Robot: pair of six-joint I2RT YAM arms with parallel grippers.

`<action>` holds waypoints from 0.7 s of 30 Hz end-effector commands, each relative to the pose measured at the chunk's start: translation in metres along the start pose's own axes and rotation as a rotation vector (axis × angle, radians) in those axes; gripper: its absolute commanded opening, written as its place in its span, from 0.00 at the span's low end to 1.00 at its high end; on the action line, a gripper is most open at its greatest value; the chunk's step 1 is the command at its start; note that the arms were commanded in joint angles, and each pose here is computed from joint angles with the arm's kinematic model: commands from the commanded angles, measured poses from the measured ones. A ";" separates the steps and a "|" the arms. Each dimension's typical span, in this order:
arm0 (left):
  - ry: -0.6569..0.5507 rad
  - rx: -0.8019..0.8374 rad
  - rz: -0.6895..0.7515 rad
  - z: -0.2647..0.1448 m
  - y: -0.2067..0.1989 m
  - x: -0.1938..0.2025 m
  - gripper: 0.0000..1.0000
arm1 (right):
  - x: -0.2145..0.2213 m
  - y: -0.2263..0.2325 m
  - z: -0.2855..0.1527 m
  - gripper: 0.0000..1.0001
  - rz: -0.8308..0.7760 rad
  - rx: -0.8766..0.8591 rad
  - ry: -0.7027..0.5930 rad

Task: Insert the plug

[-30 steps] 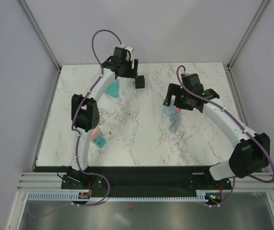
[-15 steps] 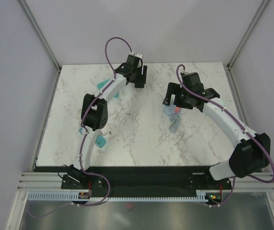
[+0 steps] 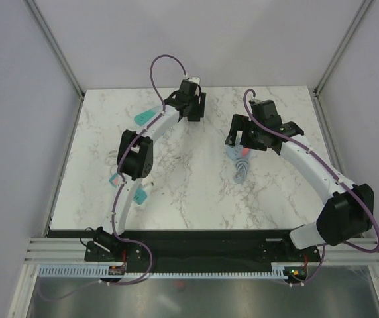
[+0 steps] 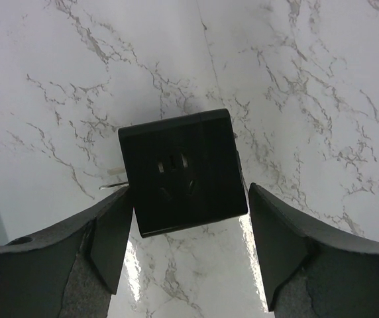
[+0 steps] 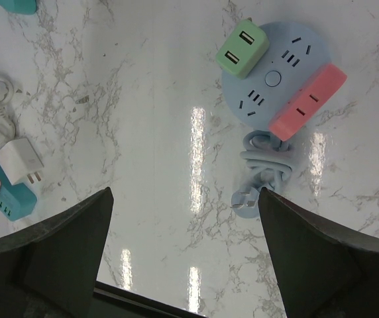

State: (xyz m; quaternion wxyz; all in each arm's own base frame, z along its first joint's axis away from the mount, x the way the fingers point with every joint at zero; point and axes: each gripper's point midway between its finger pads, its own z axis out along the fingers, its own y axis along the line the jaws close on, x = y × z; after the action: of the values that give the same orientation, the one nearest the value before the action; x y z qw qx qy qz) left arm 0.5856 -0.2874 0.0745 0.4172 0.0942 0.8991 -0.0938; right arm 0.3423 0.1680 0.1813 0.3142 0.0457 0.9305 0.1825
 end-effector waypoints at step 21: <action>-0.080 0.215 0.055 -0.070 -0.044 -0.042 0.02 | -0.029 0.007 -0.003 0.97 -0.064 -0.007 -0.099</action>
State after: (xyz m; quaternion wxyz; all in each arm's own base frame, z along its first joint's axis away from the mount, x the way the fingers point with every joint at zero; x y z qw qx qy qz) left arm 0.5733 -0.2933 0.0695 0.4075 0.1263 0.8972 -0.1141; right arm 0.3474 0.1634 0.1802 0.3251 0.0335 0.9304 0.1660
